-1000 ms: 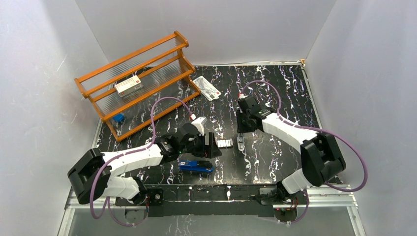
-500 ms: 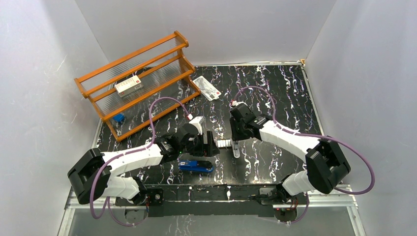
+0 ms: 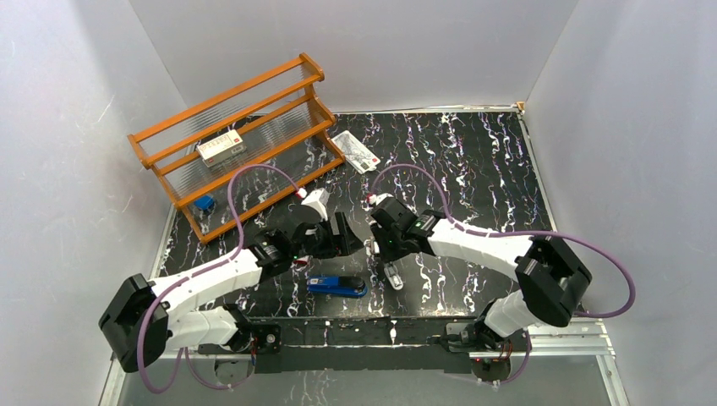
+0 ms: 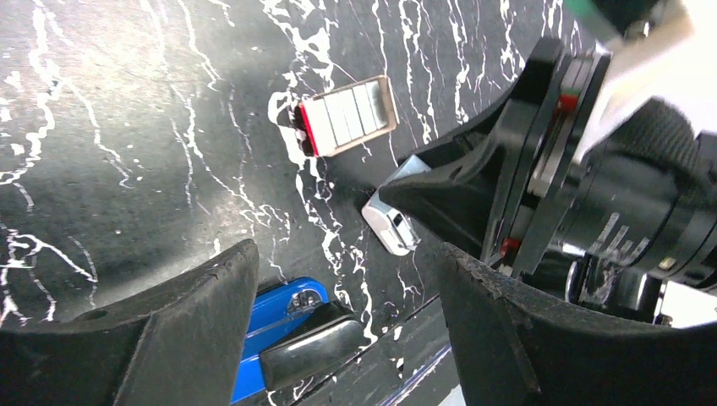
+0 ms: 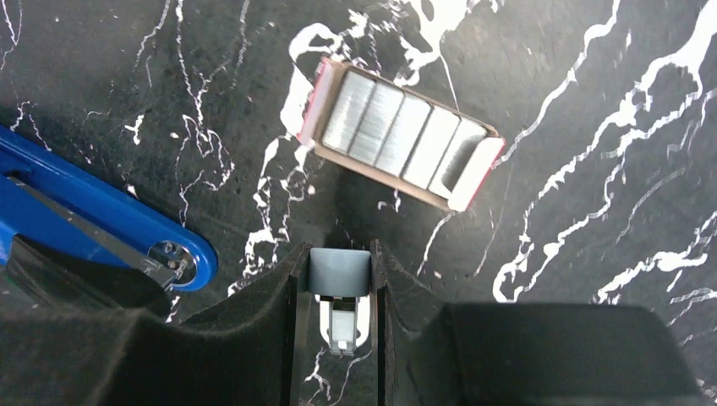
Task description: Load the staples into the stapler
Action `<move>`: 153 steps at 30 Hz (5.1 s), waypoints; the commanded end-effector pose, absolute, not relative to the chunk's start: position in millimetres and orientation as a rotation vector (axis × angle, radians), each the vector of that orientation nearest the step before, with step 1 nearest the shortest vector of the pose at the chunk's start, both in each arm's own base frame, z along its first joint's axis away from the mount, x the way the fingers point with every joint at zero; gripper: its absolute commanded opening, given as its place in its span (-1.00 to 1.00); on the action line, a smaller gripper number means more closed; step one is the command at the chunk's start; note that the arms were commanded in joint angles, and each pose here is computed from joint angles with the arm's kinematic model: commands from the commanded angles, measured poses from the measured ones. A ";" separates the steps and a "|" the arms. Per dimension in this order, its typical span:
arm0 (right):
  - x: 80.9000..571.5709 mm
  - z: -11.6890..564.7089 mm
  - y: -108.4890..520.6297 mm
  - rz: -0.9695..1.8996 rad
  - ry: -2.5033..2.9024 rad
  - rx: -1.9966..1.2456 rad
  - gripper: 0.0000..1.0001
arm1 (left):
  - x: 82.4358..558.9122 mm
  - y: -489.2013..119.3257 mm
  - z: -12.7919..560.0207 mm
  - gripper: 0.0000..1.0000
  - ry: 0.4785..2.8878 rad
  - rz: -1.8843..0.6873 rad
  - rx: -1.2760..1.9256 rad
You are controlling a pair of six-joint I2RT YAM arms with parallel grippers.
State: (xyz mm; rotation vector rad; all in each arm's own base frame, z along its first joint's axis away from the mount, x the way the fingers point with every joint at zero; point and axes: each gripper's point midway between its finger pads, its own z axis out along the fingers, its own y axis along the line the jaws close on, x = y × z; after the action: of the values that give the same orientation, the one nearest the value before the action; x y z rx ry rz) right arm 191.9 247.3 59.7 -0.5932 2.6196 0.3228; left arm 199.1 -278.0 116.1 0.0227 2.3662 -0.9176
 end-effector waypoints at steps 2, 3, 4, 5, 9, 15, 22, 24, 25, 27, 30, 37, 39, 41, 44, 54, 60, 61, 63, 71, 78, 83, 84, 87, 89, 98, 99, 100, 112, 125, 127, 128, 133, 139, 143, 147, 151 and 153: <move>193.8 67.7 277.9 0.399 2.518 -0.754 -0.32 | 198.6 -264.7 119.0 0.41 2.370 -0.950 -0.043; 193.8 68.1 280.9 0.405 2.501 -0.776 -0.32 | 196.2 -261.3 115.7 0.40 2.389 -0.936 -0.047; 194.3 68.6 283.6 0.412 2.484 -0.794 -0.32 | 195.2 -259.0 114.1 0.39 2.399 -0.928 -0.053; 194.6 68.9 285.5 0.417 2.469 -0.812 -0.32 | 195.3 -257.4 114.2 0.39 2.399 -0.924 -0.057; 195.5 74.7 290.7 0.433 2.419 -0.863 -0.26 | 194.6 -252.6 113.6 0.39 2.398 -0.922 -0.077; 194.9 85.9 288.1 0.450 2.385 -0.855 -0.18 | 195.5 -251.8 112.6 0.39 2.400 -0.919 -0.081; 186.2 82.8 286.2 0.491 2.364 -0.890 -0.17 | 197.3 -259.9 116.7 0.39 2.413 -0.941 -0.052; 188.7 82.8 283.6 0.471 2.365 -0.869 -0.11 | 197.4 -262.7 118.8 0.39 2.418 -0.949 -0.039; 190.2 84.3 282.5 0.463 2.364 -0.850 -0.08 | 198.2 -263.6 119.7 0.40 2.417 -0.949 -0.037; 193.1 91.3 282.6 0.468 2.347 -0.811 0.07 | 200.0 -264.4 120.6 0.42 2.419 -0.945 -0.038; 194.9 105.7 284.3 0.502 2.309 -0.770 0.33 | 201.7 -268.1 122.1 0.50 2.419 -0.960 -0.041; 197.5 121.2 269.9 0.496 2.311 -0.588 0.45 | 205.5 -281.4 120.9 0.53 2.444 -0.982 0.024; 192.5 116.3 259.6 0.500 2.359 -0.472 0.45 | 206.8 -287.5 121.6 0.52 2.447 -0.994 0.072; 184.2 119.4 255.3 0.554 2.399 -0.363 0.43 | 209.8 -294.2 125.3 0.52 2.441 -1.012 0.102; 174.1 130.8 247.6 0.628 2.434 -0.181 0.40 | 210.7 -310.2 131.5 0.51 2.428 -1.094 0.157; 129.8 86.8 235.3 0.850 2.585 0.138 -0.19 | 210.3 -330.6 114.3 0.50 2.473 -1.165 0.249; 112.2 54.8 228.1 0.843 2.696 0.181 -0.06 | 208.4 -331.5 104.3 0.62 2.477 -1.167 0.283; 110.1 50.6 229.4 0.851 2.713 0.181 -0.03 | 208.6 -332.1 102.4 0.62 2.484 -1.168 0.284; 107.8 46.0 234.2 0.881 2.726 0.172 0.02 | 207.7 -333.7 99.6 0.62 2.495 -1.174 0.295; 118.1 28.6 235.3 0.833 2.722 0.200 0.06 | 208.2 -333.5 93.5 0.63 2.509 -1.160 0.303; 137.9 18.3 222.4 0.667 2.707 0.153 -0.01 | 201.9 -327.0 84.7 0.62 2.510 -1.157 0.303; 150.8 17.0 218.2 0.625 2.694 0.109 -0.13 | 207.0 -316.9 84.4 0.58 2.503 -1.077 0.265; 154.0 17.4 217.2 0.614 2.691 0.101 -0.13 | 209.0 -312.7 84.2 0.58 2.494 -1.050 0.243; 160.4 19.5 218.0 0.603 2.683 0.055 -0.13 | 215.7 -300.9 84.2 0.59 2.468 -0.973 0.190; 163.7 19.2 218.3 0.598 2.684 0.026 -0.11 | 216.0 -299.8 86.2 0.61 2.453 -0.975 0.187; 173.6 46.5 212.6 0.821 2.607 0.014 0.03 | 210.2 -299.2 86.4 0.62 2.489 -1.001 0.124; 172.8 47.0 211.0 0.824 2.604 0.020 0.03 | 209.6 -299.2 86.1 0.62 2.492 -1.004 0.120; 172.1 47.0 209.4 0.828 2.603 0.031 0.04 | 209.3 -299.7 86.4 0.59 2.493 -1.009 0.116; 175.0 30.1 209.4 0.843 2.627 0.060 -0.24 | 203.5 -303.8 77.3 -0.04 2.519 -1.037 0.166; 172.3 23.2 216.9 0.900 2.655 0.002 -0.29 | 194.6 -317.9 83.9 -0.31 2.508 -1.154 0.276; 170.6 20.9 217.6 0.903 2.668 -0.005 -0.30 | 194.3 -318.8 85.4 -0.33 2.505 -1.163 0.275; 169.9 20.1 218.0 0.905 2.674 -0.009 -0.31 | 194.7 -319.1 86.0 -0.34 2.504 -1.164 0.272; 169.6 15.9 218.7 0.897 2.699 -0.013 -0.34 | 197.1 -316.2 78.9 -0.45 2.529 -1.124 0.242; 171.8 12.3 216.5 0.866 2.710 0.003 -0.39 | 199.6 -314.6 75.4 -0.53 2.553 -1.085 0.239; 171.0 8.6 214.2 0.847 2.723 0.011 -0.39 | 201.1 -316.6 75.5 -0.57 2.563 -1.074 0.254; 169.8 4.8 213.7 0.841 2.736 0.016 -0.40 | 201.3 -320.0 74.8 -0.58 2.588 -1.021 0.283; 169.3 3.2 214.0 0.842 2.743 0.021 -0.41 | 201.0 -325.6 75.3 -0.56 2.591 -0.984 0.309; 169.6 3.5 214.7 0.846 2.742 0.021 -0.41 | 197.7 -322.3 70.3 -0.55 2.620 -0.916 0.320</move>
State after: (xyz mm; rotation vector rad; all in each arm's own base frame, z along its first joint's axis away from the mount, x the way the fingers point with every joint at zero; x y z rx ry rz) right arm 174.5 226.6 21.6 0.0117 2.6801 0.9525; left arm 208.2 -320.3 74.3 0.2595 2.5731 -1.0014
